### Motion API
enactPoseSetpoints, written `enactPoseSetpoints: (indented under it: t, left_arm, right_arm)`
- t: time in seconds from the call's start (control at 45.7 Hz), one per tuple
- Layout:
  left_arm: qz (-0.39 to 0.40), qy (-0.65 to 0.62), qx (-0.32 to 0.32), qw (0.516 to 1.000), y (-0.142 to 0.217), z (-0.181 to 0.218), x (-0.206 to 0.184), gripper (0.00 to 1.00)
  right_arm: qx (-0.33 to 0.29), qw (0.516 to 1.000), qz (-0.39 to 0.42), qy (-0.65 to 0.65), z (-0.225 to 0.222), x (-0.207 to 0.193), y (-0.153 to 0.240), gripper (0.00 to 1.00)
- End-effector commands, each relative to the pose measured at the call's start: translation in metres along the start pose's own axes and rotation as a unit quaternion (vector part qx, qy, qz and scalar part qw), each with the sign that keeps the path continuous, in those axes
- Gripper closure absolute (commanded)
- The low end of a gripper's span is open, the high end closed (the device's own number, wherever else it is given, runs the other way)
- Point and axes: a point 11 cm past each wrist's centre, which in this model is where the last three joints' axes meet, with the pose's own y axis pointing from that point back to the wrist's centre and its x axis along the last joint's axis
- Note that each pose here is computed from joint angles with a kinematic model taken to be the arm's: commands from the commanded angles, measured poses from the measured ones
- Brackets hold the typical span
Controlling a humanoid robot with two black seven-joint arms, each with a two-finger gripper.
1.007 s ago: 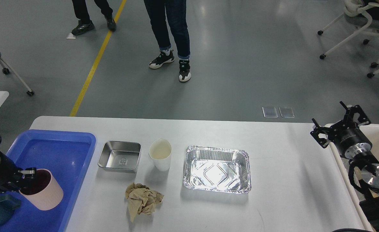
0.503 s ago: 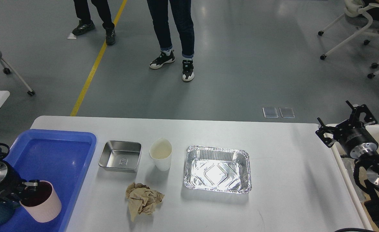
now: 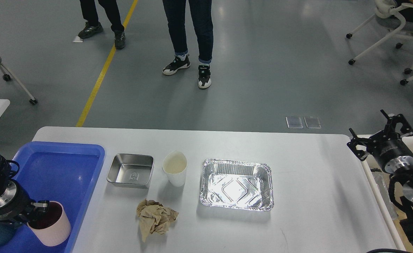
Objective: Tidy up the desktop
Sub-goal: 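Lower the pink mug into the blue bin and release it, then raise the left gripper out of the bin and reposition it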
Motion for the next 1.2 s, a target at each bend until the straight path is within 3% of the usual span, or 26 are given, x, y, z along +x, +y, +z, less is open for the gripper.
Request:
enactPoseSetpoints:
  t: [0.0,0.219,0.438,0.547,0.657,0.722,0.744,0.985,1.182]
  left_arm:
    - [0.001,0.001,0.002,1.000,0.001,-0.002,0.000,0.99]
    - [-0.002,0.001,0.006,1.000,-0.001,-0.004,-0.001,0.97]
    - [0.004,-0.002,0.011,1.000,0.000,-0.003,0.001,0.81]
    - [0.006,-0.002,0.011,1.000,0.001,-0.004,0.003,0.61]
    - [0.009,-0.002,0.009,1.000,0.003,-0.003,0.005,0.30]
    - [0.016,0.002,0.004,1.000,0.008,-0.002,0.009,0.06]
    - [0.018,0.003,0.002,1.000,0.009,-0.001,0.011,0.04]
    - [0.053,0.006,-0.009,0.999,0.033,0.005,0.033,0.03]
    - [0.092,0.020,-0.055,0.994,0.061,0.020,0.054,0.03]
  right_arm:
    - [0.000,1.000,0.000,0.000,0.000,0.000,0.000,0.00]
    - [0.000,1.000,0.000,0.000,0.000,0.000,0.000,0.00]
    - [0.000,1.000,0.000,0.000,0.000,0.000,0.000,0.00]
    - [0.000,1.000,0.000,0.000,0.000,0.000,0.000,0.00]
    - [0.000,1.000,0.000,0.000,0.000,0.000,0.000,0.00]
    - [0.000,1.000,0.000,0.000,0.000,0.000,0.000,0.00]
    - [0.000,1.000,0.000,0.000,0.000,0.000,0.000,0.00]
    - [-0.001,1.000,0.000,0.001,0.001,0.000,0.000,0.00]
    - [-0.001,1.000,0.000,0.000,0.000,0.000,0.000,0.00]
